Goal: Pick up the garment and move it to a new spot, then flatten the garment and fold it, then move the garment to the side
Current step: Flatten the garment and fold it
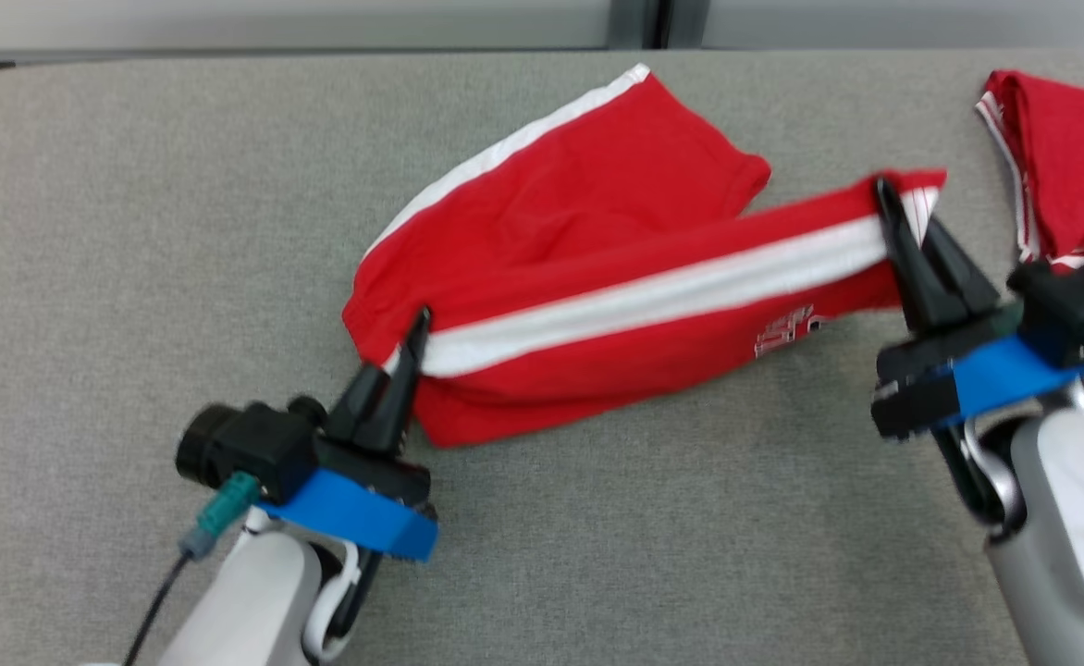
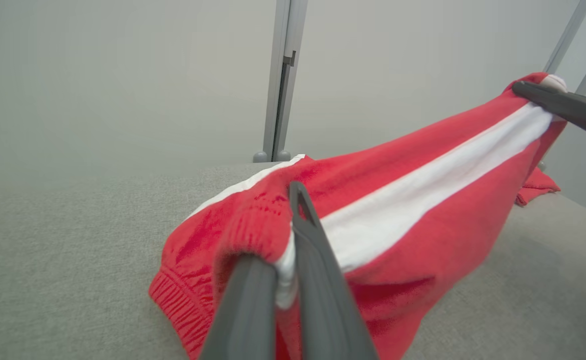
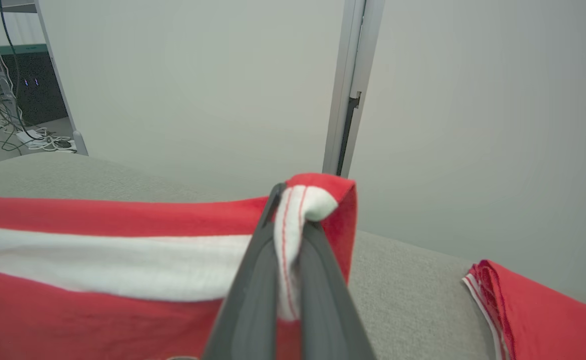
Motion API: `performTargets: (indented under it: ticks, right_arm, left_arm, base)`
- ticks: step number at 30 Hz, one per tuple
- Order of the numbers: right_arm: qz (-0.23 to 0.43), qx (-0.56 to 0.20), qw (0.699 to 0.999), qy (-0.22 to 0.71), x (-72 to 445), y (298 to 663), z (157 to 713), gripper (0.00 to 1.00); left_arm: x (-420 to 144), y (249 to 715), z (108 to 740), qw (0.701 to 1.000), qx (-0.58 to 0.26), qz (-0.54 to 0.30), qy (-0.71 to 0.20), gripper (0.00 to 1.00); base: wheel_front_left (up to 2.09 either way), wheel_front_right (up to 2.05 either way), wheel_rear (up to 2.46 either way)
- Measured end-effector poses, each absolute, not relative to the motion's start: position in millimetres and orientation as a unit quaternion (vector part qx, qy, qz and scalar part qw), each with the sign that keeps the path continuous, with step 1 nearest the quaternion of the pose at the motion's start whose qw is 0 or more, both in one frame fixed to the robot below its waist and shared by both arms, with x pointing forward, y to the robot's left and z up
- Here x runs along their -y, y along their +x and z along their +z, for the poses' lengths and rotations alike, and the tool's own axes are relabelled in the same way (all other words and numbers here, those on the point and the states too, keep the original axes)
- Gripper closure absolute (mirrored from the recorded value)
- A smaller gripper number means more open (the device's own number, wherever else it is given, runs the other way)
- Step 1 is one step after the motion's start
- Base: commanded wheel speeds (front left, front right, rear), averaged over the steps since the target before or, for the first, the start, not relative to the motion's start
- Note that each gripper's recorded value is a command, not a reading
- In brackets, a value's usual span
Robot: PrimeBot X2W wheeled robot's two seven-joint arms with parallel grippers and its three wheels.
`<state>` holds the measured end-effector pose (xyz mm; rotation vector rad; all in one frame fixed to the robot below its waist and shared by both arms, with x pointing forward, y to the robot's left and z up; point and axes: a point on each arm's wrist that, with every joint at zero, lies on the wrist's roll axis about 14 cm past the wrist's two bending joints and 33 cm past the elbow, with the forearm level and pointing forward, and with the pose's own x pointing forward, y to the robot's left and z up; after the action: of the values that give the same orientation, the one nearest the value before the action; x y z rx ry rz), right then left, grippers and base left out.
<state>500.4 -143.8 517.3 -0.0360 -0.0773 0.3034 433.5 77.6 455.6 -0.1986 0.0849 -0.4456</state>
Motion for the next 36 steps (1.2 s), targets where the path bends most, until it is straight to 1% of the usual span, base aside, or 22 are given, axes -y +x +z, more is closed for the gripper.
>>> performTargets:
  ticks: [9, 14, 17, 19, 26, 27, 28, 29, 30, 31, 36]
  right_arm:
    - [0.198, 0.014, 0.979, -0.051, 108, 579, 503, 1.00]
    - [0.214, -0.015, 0.975, -0.061, 88, 615, 482, 1.00]
    - [0.227, -0.026, 0.970, -0.083, 76, 632, 469, 1.00]
    - [0.232, -0.031, 0.969, -0.081, 68, 642, 460, 1.00]
    - [0.243, -0.077, 0.963, -0.086, 52, 660, 422, 1.00]
    - [0.243, -0.082, 0.963, -0.085, 50, 661, 417, 0.95]
    - [0.245, -0.085, 0.962, -0.085, 48, 661, 414, 0.72]
    - [0.246, -0.087, 0.962, -0.085, 46, 661, 412, 0.53]
    - [0.245, -0.087, 0.962, -0.082, 46, 661, 412, 0.00]
    - [0.244, -0.088, 0.962, -0.081, 47, 661, 412, 0.00]
    - [0.240, -0.089, 0.963, -0.080, 50, 659, 413, 0.00]
  left_arm:
    - [-102, 482, 444, 0.978, -0.041, -0.182, -0.095, 1.00]
    - [-115, 501, 430, 0.981, -0.051, -0.160, -0.092, 1.00]
    - [-116, 511, 426, 0.982, -0.053, -0.155, -0.094, 1.00]
    - [-119, 515, 419, 0.983, -0.059, -0.149, -0.093, 1.00]
    - [-127, 522, 402, 0.984, -0.076, -0.134, -0.088, 1.00]
    - [-128, 523, 401, 0.984, -0.077, -0.132, -0.088, 1.00]
    - [-129, 523, 399, 0.984, -0.080, -0.130, -0.088, 1.00]
    - [-130, 522, 397, 0.984, -0.083, -0.128, -0.088, 0.81]
    - [-130, 522, 396, 0.985, -0.083, -0.126, -0.088, 0.08]
    - [-131, 522, 396, 0.985, -0.084, -0.124, -0.088, 0.00]
    - [-129, 521, 400, 0.985, -0.081, -0.126, -0.086, 0.00]
  base:
    - [0.00, 0.00, 0.00]
    - [0.00, 0.00, 0.00]
    - [0.00, 0.00, 0.00]
    - [0.00, 0.00, 0.00]
    - [0.00, 0.00, 0.00]
    - [0.00, 0.00, 0.00]
    - [0.00, 0.00, 0.00]
    - [0.00, 0.00, 0.00]
    - [0.00, 0.00, 0.00]
    - [0.00, 0.00, 0.00]
    - [0.00, 0.00, 0.00]
